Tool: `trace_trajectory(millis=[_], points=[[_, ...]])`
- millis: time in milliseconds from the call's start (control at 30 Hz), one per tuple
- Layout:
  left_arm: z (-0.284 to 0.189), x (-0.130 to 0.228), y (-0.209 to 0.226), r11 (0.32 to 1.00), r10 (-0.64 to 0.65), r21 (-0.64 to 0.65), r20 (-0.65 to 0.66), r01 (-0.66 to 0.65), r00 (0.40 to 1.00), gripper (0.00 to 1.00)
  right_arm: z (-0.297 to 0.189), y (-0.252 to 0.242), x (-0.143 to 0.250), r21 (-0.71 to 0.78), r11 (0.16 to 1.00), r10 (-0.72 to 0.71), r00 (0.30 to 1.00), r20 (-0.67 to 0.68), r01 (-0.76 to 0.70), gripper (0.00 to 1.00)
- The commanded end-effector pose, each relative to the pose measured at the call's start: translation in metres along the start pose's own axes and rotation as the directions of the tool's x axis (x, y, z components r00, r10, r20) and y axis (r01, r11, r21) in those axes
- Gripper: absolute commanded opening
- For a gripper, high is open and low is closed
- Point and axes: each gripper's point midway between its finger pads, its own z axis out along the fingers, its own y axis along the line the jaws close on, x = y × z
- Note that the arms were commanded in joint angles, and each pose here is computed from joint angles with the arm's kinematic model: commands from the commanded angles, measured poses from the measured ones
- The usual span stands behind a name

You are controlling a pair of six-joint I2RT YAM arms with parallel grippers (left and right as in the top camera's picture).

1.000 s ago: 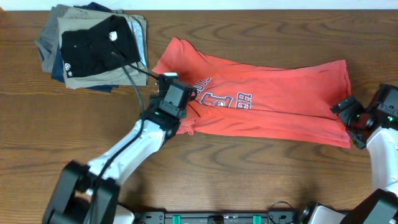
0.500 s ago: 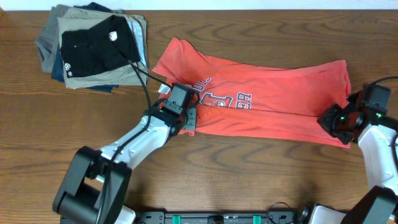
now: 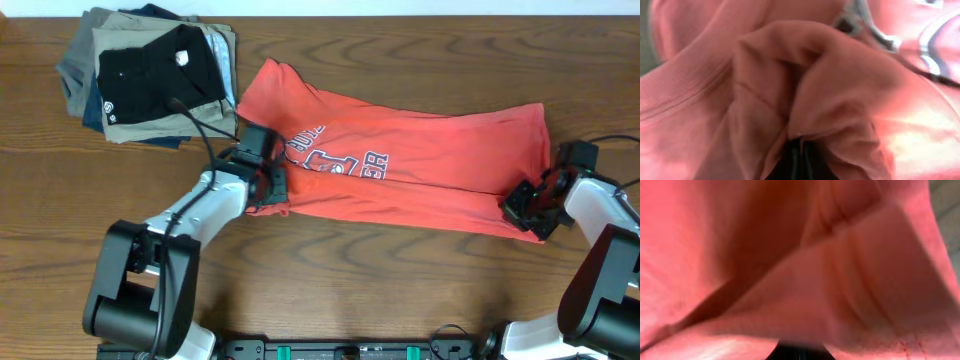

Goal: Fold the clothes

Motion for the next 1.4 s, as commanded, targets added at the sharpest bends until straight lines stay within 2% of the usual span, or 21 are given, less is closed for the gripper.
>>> trace_trajectory(millis=[0,133,333,433,567,633,667,767,867,967,1067,1200,1367], points=[[0.005,0.022,0.032,0.992,-0.09,-0.096,-0.092,0.081,0.992,0.06,0.016,-0.02,0.013,0.099,0.993,0.07,0.997,-0.045,-0.065,0.01],[-0.002,0.044,0.042,0.971,-0.208,-0.155,-0.162,0.183,0.965,0.06,0.004,-0.028,0.008,0.153,0.985,0.086,0.996,-0.011,-0.084,0.01],[-0.035,0.065,0.044,0.929,-0.347,-0.204,-0.189,0.309,0.919,0.06,-0.041,-0.042,-0.005,0.257,0.958,0.105,0.99,0.091,-0.125,0.01],[-0.057,0.064,0.035,0.94,-0.324,-0.165,-0.157,0.299,0.933,0.06,-0.063,-0.035,-0.01,0.231,0.964,0.1,0.986,0.132,-0.128,0.01],[-0.088,0.051,0.018,0.958,-0.282,-0.066,-0.054,0.278,0.958,0.06,-0.09,-0.021,-0.013,0.153,0.981,0.089,0.98,0.177,-0.117,0.01],[-0.101,0.039,0.012,0.964,-0.265,-0.008,0.017,0.265,0.964,0.47,-0.1,-0.005,-0.01,0.068,0.996,0.042,0.984,0.173,-0.054,0.03],[-0.107,0.03,0.008,0.973,-0.23,0.023,0.06,0.229,0.971,0.53,-0.103,0.004,-0.008,0.025,1.0,0.013,0.986,0.167,-0.017,0.06],[-0.116,0.005,0.004,0.986,-0.159,0.07,0.163,0.149,0.974,0.56,-0.111,0.024,0.001,-0.087,0.994,-0.056,0.987,0.148,0.069,0.16],[-0.113,-0.015,0.01,0.986,-0.16,0.082,0.216,0.145,0.963,0.58,-0.113,0.03,0.01,-0.126,0.985,-0.103,0.987,0.123,0.118,0.2],[-0.105,-0.034,0.02,0.99,-0.136,0.069,0.255,0.122,0.957,0.72,-0.112,0.027,0.015,-0.117,0.987,-0.103,0.99,0.099,0.114,0.21],[-0.093,-0.053,0.032,0.994,-0.106,0.05,0.292,0.096,0.951,0.8,-0.112,0.027,0.018,-0.121,0.986,-0.105,0.991,0.086,0.115,0.2],[-0.069,-0.07,0.03,0.994,-0.073,0.102,0.285,0.046,0.956,0.85,-0.112,0.029,0.021,-0.122,0.985,-0.113,0.99,0.079,0.123,0.2],[-0.036,-0.078,0.031,0.991,-0.085,0.12,0.223,0.06,0.971,0.86,-0.11,0.035,0.025,-0.122,0.982,-0.138,0.988,0.076,0.147,0.2]])
